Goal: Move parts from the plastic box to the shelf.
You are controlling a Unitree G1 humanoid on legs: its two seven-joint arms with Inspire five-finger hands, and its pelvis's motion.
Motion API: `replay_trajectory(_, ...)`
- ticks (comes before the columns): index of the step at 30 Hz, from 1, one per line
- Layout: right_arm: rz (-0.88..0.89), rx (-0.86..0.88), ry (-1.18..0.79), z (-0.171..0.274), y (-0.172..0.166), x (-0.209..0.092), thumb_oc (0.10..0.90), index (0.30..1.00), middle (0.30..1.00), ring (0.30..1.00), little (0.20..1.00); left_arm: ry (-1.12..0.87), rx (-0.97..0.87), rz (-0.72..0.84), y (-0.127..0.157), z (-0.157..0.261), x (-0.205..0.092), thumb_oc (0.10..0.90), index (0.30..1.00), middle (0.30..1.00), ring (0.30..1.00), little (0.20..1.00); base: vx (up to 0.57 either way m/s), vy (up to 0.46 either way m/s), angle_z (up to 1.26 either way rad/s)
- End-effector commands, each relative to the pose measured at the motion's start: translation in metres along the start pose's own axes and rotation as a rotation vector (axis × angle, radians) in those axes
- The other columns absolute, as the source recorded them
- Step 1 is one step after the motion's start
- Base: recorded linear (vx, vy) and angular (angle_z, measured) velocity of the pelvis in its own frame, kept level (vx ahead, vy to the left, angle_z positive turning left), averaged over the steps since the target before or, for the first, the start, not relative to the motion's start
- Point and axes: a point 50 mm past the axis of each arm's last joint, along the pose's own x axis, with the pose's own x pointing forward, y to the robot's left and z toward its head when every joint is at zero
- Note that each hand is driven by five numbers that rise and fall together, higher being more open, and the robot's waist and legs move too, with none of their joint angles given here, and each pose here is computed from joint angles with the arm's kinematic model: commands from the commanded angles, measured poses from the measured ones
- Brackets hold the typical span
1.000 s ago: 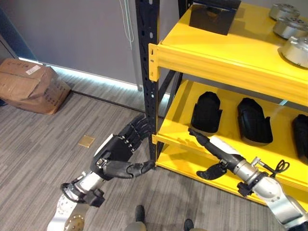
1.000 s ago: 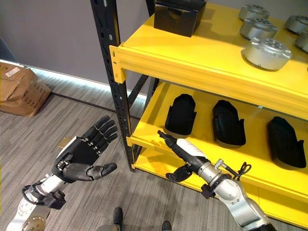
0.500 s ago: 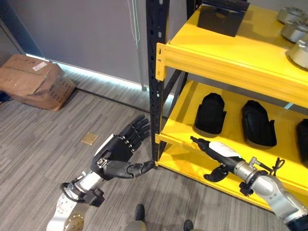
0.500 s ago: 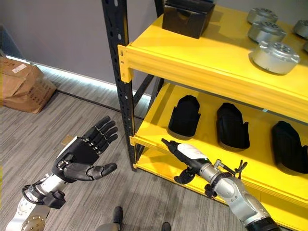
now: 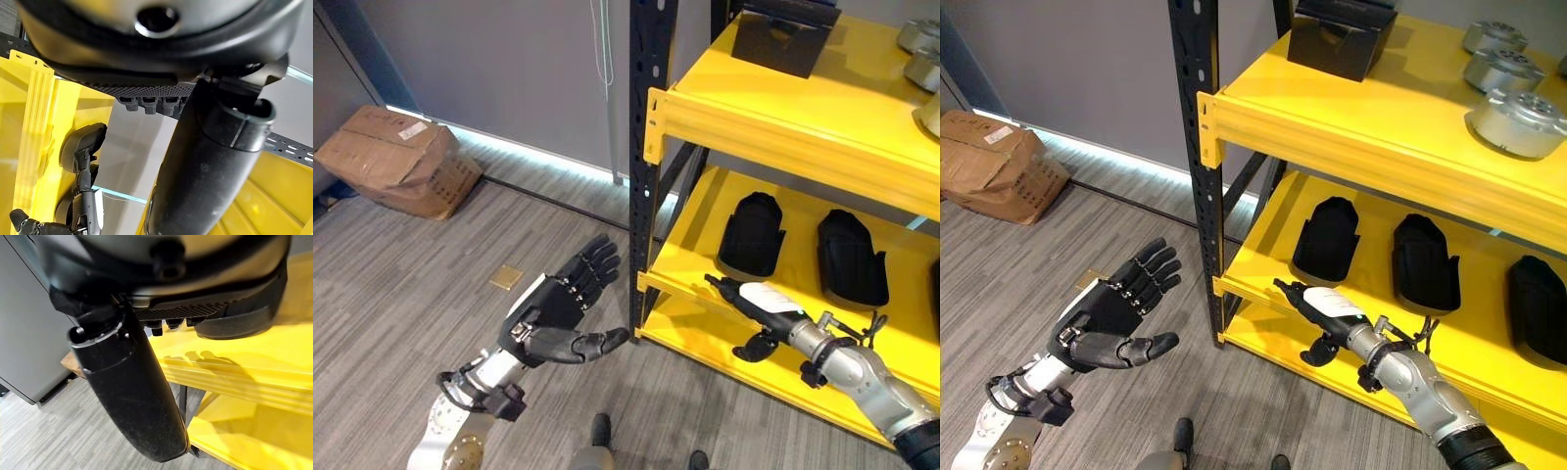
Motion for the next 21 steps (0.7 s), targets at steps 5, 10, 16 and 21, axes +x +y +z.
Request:
replay_trajectory(5, -0.168, -0.103, -0.124, 0.0202, -0.05, 0.018, 0.9, 1.0, 1.0, 1.0, 1.0, -0.177, 0.097, -0.121, -0.0068, 0.0327, 0.0206, 0.9, 1.0, 1.0, 1.0, 1.0, 0.02, -0.05, 0.04)
replay_trajectory(10, -0.143, -0.11, -0.107, 0.0183, -0.0499, 0.021, 0.9, 1.0, 1.0, 1.0, 1.0, -0.175, 0.101, -0.122, -0.005, 0.034, 0.02, 0.9, 1.0, 1.0, 1.0, 1.0, 0.01, -0.046, 0.05)
replay_trajectory(16, -0.157, -0.123, -0.078, 0.014, -0.0515, 0.0233, 0.9, 1.0, 1.0, 1.0, 1.0, -0.173, 0.106, -0.112, -0.0043, 0.0354, 0.0197, 0.9, 1.0, 1.0, 1.0, 1.0, 0.01, -0.053, 0.06)
replay_trajectory(21, -0.162, -0.13, -0.073, 0.0132, -0.0546, 0.0245, 0.9, 1.0, 1.0, 1.0, 1.0, -0.171, 0.119, -0.117, -0.0035, 0.0367, 0.0184, 0.9, 1.0, 1.0, 1.0, 1.0, 0.01, -0.054, 0.01)
